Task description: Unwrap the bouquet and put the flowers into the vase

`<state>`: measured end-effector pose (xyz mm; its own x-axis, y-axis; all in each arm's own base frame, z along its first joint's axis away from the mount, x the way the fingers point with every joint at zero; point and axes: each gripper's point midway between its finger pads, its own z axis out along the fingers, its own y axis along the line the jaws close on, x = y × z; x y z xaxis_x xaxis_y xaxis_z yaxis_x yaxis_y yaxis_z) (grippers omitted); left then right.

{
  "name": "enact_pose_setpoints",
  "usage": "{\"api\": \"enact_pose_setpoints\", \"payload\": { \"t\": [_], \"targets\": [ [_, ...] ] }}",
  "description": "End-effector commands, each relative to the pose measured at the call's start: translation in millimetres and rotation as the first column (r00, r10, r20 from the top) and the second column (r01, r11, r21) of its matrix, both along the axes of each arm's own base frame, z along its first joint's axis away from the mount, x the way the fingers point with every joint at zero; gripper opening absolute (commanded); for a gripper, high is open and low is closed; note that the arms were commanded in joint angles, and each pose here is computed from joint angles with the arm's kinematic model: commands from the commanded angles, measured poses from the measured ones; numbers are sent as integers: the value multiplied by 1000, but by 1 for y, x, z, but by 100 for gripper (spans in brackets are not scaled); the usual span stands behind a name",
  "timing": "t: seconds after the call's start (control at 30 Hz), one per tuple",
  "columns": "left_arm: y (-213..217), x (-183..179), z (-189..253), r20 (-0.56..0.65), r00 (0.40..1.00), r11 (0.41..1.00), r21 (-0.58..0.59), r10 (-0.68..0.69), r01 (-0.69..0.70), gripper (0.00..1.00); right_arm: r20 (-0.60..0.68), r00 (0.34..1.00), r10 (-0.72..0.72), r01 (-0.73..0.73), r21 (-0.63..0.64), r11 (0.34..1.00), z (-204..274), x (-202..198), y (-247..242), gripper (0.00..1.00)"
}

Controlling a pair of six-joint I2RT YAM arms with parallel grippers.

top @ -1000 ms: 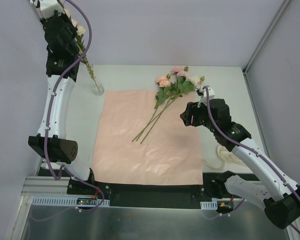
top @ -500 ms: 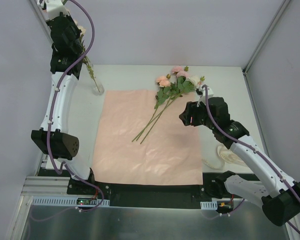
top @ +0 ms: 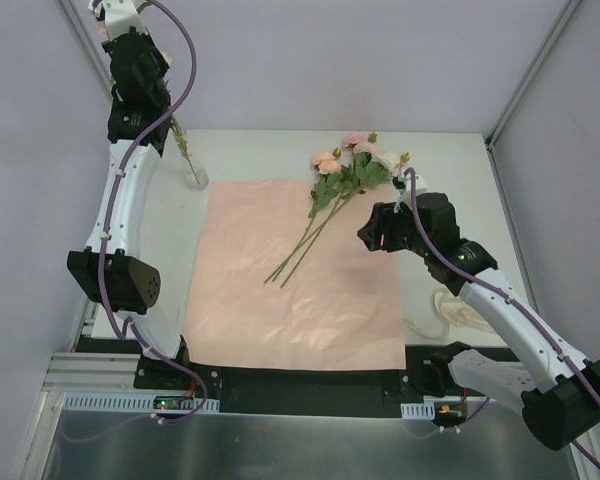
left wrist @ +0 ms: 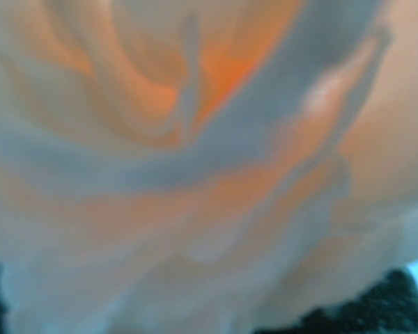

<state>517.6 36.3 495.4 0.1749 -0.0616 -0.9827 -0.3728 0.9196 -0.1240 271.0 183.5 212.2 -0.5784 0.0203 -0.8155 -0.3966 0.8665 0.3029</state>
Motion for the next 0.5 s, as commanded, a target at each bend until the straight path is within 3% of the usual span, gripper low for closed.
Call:
{"api": "enact_pose_setpoints", "payload": {
  "t": [0.0,0.47],
  "targets": [
    [8,2,9,29,999,999,26,20,-21,0,51,999,-2,-1,57,998,27,8,6,60],
    [5,23,-25,-37,999,1000,22,15,-14,0,37,999,-6,3,68,998,27,9,5,60]
  ]
}}
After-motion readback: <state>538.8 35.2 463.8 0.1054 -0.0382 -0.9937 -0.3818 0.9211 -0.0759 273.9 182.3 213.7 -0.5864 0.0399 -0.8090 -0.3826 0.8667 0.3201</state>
